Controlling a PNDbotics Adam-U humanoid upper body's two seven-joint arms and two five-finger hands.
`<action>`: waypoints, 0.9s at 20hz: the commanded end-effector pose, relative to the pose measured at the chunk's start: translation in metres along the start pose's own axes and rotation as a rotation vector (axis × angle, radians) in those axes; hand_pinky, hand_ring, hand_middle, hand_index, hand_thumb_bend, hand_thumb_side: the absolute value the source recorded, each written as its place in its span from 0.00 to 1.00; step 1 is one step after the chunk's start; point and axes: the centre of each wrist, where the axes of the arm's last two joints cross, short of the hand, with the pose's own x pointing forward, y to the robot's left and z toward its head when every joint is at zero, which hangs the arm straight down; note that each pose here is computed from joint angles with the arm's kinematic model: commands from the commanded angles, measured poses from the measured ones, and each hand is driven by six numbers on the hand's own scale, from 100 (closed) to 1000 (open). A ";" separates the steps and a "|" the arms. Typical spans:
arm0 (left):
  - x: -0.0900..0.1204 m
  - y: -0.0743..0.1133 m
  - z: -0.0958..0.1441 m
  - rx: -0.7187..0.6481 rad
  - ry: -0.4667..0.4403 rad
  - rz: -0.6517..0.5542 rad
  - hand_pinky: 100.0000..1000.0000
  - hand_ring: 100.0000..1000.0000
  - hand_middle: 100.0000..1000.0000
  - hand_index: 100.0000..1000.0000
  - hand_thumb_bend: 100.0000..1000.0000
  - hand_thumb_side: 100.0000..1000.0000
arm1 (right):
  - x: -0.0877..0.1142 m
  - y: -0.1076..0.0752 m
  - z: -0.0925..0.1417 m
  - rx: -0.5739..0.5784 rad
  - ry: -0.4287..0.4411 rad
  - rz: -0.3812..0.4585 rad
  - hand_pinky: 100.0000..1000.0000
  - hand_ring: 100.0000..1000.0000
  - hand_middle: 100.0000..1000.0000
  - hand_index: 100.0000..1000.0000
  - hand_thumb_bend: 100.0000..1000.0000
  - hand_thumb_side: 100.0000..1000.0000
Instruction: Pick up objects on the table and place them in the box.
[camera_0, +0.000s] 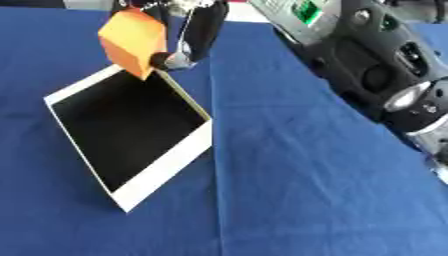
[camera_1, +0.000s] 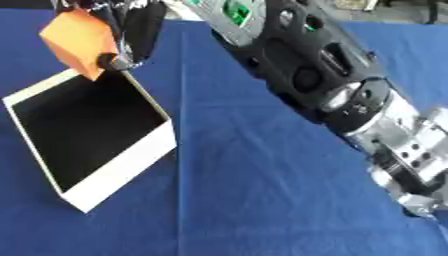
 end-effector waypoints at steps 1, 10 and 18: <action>0.006 -0.001 -0.005 -0.006 -0.025 0.007 0.39 0.38 0.43 0.62 0.00 0.67 | 0.008 0.000 -0.011 0.020 -0.021 0.015 0.55 0.54 0.30 0.39 0.00 0.02; 0.006 -0.004 -0.006 -0.008 -0.024 0.023 0.39 0.38 0.43 0.62 0.00 0.67 | 0.000 0.028 -0.040 0.081 -0.052 -0.036 0.55 0.54 0.31 0.41 0.00 0.09; 0.006 -0.006 -0.007 -0.010 -0.028 0.031 0.39 0.38 0.43 0.62 0.00 0.67 | -0.010 0.045 -0.054 0.122 -0.050 -0.048 0.56 0.55 0.35 0.44 0.00 0.13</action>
